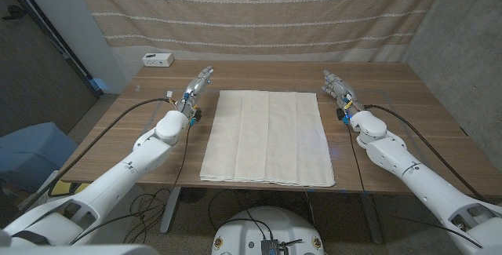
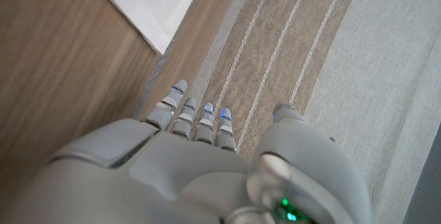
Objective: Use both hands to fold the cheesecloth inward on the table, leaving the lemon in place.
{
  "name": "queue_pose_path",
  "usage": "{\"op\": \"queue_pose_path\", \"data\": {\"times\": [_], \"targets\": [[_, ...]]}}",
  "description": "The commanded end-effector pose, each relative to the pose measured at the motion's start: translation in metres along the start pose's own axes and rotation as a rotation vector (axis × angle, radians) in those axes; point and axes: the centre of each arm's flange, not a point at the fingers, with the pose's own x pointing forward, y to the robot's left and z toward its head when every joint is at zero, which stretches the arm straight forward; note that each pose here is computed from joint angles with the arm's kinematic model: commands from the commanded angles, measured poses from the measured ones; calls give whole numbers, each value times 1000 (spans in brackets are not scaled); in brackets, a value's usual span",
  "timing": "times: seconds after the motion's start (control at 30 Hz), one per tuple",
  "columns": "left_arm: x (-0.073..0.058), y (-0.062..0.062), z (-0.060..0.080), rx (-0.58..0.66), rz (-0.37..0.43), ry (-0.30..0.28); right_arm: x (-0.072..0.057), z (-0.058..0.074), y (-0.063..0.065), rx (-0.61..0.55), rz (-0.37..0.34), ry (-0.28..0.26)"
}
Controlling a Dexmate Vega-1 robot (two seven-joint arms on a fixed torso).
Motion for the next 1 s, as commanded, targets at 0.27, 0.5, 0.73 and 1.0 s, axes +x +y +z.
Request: {"op": "queue_pose_path", "data": {"times": [0.27,0.5,0.73,1.0], "targets": [[0,-17,31,540,-89,-74,2,20,7,-435,-87,83],[0,-25,36,636,-147,-75,5,27,16,-570,-113,116],[-1,-37,38,717,-216,-78,8,36,26,-682,-139,125],[-4,-46,38,796,-262,-61,13,40,36,-804,-141,140]]}}
